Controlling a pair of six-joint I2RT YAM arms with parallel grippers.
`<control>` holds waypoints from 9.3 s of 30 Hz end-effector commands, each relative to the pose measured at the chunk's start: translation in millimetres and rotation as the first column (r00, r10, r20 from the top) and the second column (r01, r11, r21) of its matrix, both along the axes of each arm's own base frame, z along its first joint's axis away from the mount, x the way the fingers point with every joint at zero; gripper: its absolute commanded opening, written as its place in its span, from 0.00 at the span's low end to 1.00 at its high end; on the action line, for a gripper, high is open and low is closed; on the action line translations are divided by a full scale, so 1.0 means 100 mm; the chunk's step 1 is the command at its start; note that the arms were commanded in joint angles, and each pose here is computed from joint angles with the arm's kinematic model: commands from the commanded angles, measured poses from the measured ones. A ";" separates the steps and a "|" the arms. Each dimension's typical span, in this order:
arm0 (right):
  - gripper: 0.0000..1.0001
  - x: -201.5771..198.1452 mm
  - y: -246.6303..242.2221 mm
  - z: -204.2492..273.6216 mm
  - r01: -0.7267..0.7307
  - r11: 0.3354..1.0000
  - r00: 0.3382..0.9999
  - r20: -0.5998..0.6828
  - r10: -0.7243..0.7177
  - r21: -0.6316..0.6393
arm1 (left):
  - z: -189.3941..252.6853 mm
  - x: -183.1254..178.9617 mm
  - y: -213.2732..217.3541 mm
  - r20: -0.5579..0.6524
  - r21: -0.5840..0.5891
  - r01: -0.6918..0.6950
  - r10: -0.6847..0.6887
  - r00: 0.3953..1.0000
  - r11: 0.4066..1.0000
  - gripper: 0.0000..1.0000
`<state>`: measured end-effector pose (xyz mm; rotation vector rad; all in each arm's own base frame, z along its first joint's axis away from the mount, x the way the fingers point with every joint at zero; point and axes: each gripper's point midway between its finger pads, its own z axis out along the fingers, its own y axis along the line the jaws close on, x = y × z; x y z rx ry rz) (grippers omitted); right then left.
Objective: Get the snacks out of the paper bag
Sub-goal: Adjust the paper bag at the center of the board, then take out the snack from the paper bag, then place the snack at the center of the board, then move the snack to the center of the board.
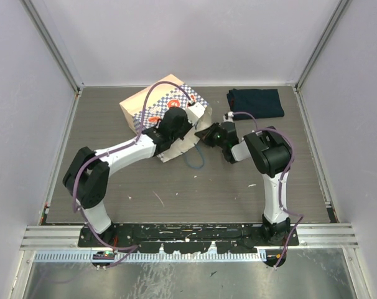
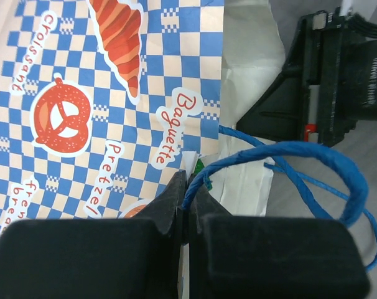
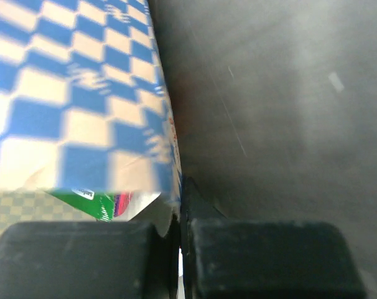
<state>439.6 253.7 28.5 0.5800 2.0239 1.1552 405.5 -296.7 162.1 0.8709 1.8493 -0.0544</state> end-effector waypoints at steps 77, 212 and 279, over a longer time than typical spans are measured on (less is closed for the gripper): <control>0.57 -0.89 0.98 0.88 -0.472 0.862 0.804 0.313 0.506 -0.184 | 1.03 -0.69 0.76 -0.117 -0.349 -0.113 0.076 0.990 0.930 0.75; 1.00 -0.36 -1.00 1.01 0.021 0.593 0.928 -0.205 -0.311 -0.805 | 0.95 -0.60 1.18 -0.067 -0.242 -0.289 0.281 0.957 0.926 0.81; 0.76 0.18 -0.82 -0.15 -0.195 0.557 0.958 -0.278 -0.067 -0.807 | 0.91 -0.60 1.17 -0.082 -0.233 -0.291 0.279 0.957 0.928 0.82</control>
